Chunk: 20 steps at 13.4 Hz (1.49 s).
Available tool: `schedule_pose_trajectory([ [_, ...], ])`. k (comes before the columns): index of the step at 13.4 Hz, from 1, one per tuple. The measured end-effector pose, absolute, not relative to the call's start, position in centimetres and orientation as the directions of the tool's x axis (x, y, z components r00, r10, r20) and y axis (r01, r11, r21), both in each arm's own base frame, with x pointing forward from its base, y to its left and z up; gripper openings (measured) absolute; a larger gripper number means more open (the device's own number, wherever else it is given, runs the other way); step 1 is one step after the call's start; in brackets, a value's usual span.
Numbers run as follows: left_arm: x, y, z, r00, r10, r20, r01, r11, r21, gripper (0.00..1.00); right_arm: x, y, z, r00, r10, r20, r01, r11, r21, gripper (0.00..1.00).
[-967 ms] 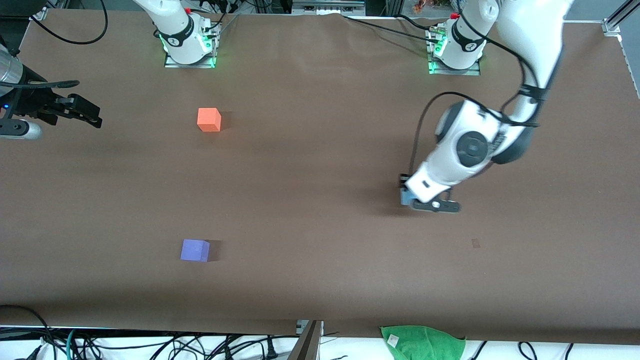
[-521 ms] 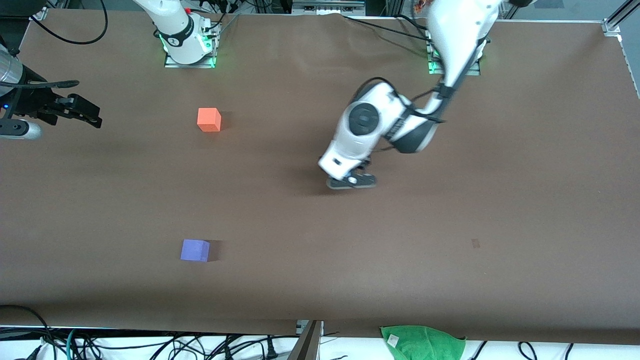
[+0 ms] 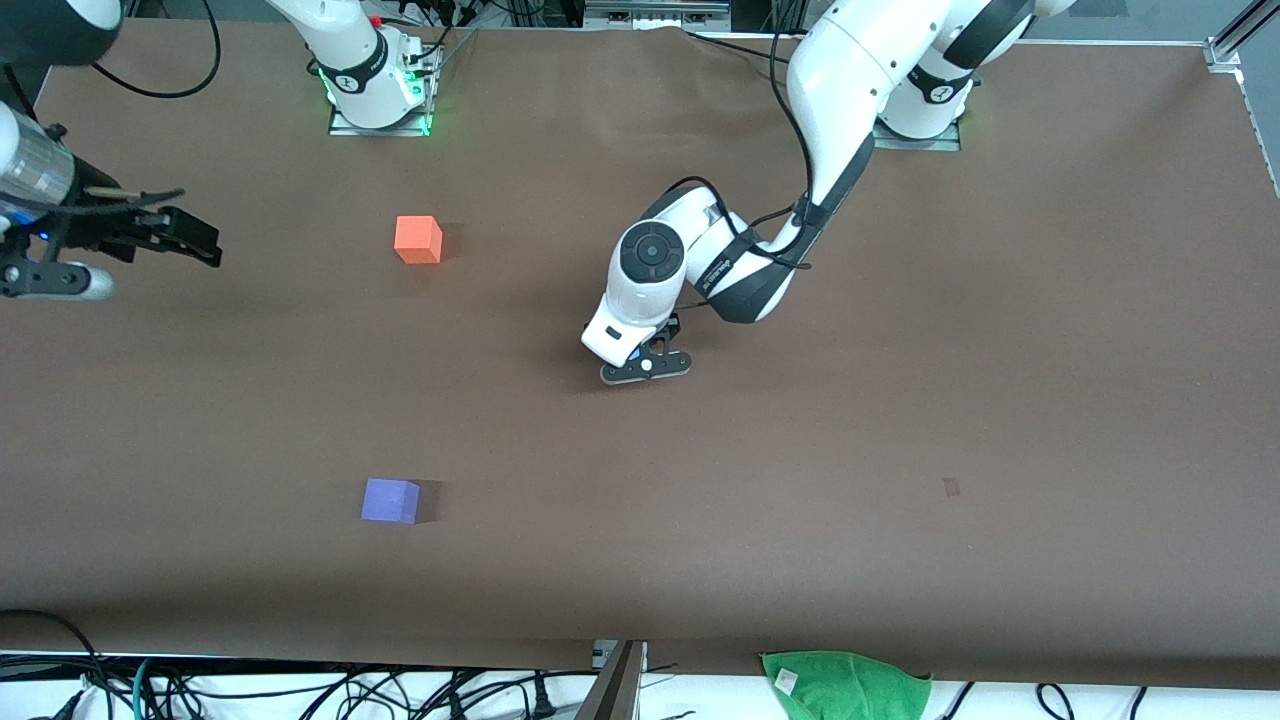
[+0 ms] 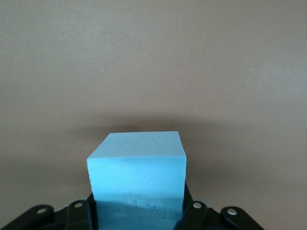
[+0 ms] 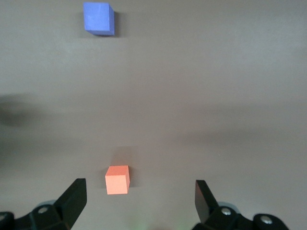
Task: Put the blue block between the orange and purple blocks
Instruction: 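Carry the blue cube toward the table middle with the left gripper, then set the blue cube down while the right gripper reaches toward it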
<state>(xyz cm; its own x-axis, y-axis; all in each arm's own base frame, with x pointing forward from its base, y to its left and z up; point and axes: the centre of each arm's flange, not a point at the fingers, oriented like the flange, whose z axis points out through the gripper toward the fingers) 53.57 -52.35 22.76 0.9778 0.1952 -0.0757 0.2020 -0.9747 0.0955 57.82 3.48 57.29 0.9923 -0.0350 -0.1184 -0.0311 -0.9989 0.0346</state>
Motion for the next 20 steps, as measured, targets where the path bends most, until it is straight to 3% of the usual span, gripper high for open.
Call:
schedule_pose_trajectory([
  [2,53.1,-53.1,22.7,0.981,0.183,-0.058,0.187,-0.978,0.087,0.64,58.3,3.5,56.1,0.990,-0.034,-0.139,-0.030,-0.999,0.036,1.00],
  [6,54.0,-52.9,23.7,0.981,0.191,-0.036,0.194,-0.976,0.097,1.00,58.3,4.1,55.8,0.988,-0.024,-0.151,-0.019,-0.999,0.036,1.00],
  [9,55.0,-52.2,24.4,0.978,0.206,-0.024,0.207,-0.973,0.103,1.00,58.7,4.1,54.1,0.982,-0.026,-0.188,-0.019,-0.999,0.039,1.00],
  [13,59.8,-46.9,28.3,0.958,0.286,-0.006,0.285,-0.952,0.114,1.00,60.2,6.5,49.9,0.972,0.006,-0.236,0.004,-1.000,-0.006,1.00],
  [17,63.6,-39.2,37.0,0.978,0.207,0.014,0.205,-0.974,0.094,1.00,61.0,14.8,45.8,0.968,0.107,-0.227,0.106,-0.994,-0.018,1.00],
  [20,63.5,-33.5,45.6,0.987,0.164,-0.002,0.164,-0.985,0.049,1.00,60.5,22.1,42.9,0.971,0.136,-0.198,0.136,-0.991,-0.010,1.00],
])
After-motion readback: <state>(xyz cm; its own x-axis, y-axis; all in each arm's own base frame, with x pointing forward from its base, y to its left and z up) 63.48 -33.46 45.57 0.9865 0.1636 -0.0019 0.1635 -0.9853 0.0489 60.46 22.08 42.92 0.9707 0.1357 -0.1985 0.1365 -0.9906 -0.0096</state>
